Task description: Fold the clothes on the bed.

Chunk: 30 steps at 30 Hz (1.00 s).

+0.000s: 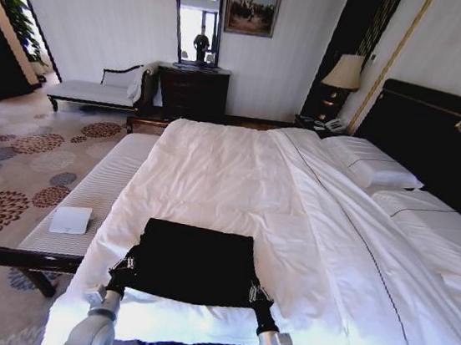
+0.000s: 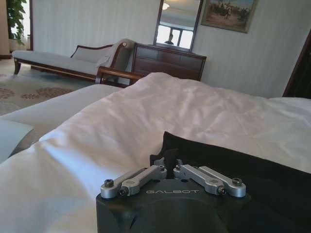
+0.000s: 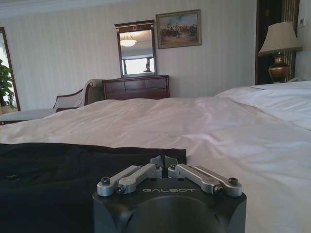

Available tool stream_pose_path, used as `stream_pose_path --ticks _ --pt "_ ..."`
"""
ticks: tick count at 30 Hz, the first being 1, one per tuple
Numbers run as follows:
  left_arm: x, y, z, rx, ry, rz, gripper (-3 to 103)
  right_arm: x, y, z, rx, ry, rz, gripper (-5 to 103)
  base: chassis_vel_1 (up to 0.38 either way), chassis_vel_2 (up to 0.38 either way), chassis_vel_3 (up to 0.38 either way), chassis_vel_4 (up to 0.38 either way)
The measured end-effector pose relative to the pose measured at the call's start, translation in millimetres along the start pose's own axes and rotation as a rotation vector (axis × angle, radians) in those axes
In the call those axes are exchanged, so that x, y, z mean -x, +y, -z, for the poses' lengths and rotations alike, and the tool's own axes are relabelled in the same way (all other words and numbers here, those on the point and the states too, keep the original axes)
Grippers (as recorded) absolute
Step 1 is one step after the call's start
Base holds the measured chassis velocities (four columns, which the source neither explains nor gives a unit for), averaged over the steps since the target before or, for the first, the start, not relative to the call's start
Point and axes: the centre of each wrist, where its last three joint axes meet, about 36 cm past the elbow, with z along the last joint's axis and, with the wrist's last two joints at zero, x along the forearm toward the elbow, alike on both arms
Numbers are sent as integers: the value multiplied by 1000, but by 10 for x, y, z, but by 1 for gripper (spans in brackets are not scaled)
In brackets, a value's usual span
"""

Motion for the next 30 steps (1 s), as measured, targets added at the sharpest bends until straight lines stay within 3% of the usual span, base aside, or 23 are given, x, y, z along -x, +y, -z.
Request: stream_pose_path --ticks 9,18,19,22,24,26,28,30 --pt "-59 81 4 15 0 2 1 -28 67 -34 3 12 9 0 0 0 0 0" --pt "-103 32 -28 15 12 -5 -2 -66 115 -47 12 26 14 0 0 0 0 0" --pt "-104 32 -29 14 17 2 2 -76 125 -44 13 28 14 0 0 0 0 0" --pt "-102 63 -21 15 28 15 13 -114 145 -34 4 36 21 15 0 0 0 0" --pt "-108 80 -13 17 31 19 19 -127 147 -27 0 36 21 15 0 0 0 0" --pt "-137 116 2 24 35 24 29 -169 152 -10 -1 37 16 25 0 0 0 0" --pt "-165 145 13 30 38 26 29 -200 152 -3 2 38 11 31 0 0 0 0" --pt "-239 216 53 37 41 34 40 -275 125 -1 6 44 -8 41 0 0 0 0"
